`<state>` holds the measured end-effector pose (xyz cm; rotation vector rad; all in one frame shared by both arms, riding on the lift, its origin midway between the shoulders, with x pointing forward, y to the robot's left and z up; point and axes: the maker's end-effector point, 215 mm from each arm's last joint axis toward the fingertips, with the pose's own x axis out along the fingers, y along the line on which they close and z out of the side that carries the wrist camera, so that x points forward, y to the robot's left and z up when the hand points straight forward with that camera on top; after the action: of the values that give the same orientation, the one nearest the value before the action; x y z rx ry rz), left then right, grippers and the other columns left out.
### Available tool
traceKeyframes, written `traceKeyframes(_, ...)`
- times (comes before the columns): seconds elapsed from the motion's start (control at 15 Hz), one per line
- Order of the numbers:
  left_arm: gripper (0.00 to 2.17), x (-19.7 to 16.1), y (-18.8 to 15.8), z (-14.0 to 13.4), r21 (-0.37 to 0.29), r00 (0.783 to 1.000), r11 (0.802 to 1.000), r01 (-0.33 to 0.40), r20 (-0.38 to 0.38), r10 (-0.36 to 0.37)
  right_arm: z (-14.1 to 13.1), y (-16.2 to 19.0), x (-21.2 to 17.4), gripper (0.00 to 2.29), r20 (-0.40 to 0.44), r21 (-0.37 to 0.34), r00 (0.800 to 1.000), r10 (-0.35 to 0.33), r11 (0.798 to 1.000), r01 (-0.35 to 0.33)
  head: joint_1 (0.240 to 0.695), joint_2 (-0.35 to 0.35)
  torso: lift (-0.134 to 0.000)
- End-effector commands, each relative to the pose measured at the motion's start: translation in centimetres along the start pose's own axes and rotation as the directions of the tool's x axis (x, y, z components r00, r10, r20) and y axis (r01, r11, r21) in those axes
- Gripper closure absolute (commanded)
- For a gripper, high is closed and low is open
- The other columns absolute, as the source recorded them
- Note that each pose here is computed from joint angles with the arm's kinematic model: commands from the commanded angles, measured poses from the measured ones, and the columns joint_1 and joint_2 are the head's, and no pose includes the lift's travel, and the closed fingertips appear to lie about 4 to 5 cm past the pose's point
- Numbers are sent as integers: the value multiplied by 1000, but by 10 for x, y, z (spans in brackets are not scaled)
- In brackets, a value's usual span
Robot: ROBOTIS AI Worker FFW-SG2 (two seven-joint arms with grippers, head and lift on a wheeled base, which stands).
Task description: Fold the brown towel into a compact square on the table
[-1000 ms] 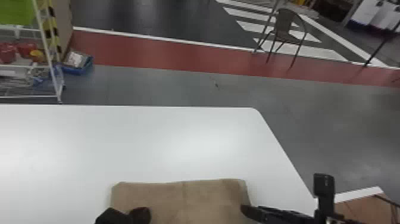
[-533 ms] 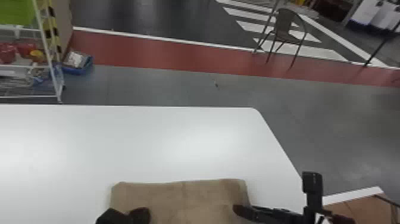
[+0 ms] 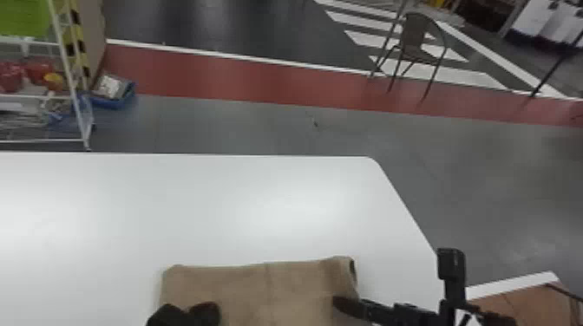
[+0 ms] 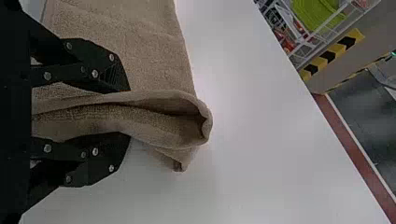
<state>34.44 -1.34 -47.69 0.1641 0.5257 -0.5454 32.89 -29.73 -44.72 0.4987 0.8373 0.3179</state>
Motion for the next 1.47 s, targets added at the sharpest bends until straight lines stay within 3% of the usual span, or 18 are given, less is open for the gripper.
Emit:
traceKeyframes(0.0,2010,2,-1,-4,0,1000,1000,2,-12,-2,4,12,-2,1116,14,7,999,52,999,-52,695,-350,-123)
traceKeyframes(0.13,2010,2,-6,-7,2,1000,1000,10,-17,-10,12,32,-5,1116,30,-5,995,99,995,-99,695,-350,-123)
traceKeyframes(0.8,2010,5,-22,0,-6,999,999,49,-13,-49,4,132,21,1116,-61,-78,969,238,967,-242,695,-350,-123)
traceKeyframes(1.2,2003,-36,12,70,-54,991,998,9,134,-1,19,108,27,1116,-8,-118,984,175,977,-175,695,-344,-123)
traceKeyframes(1.4,2003,-34,30,69,-70,992,998,-1,125,10,25,95,21,1116,11,-96,987,162,982,-160,695,-329,-123)
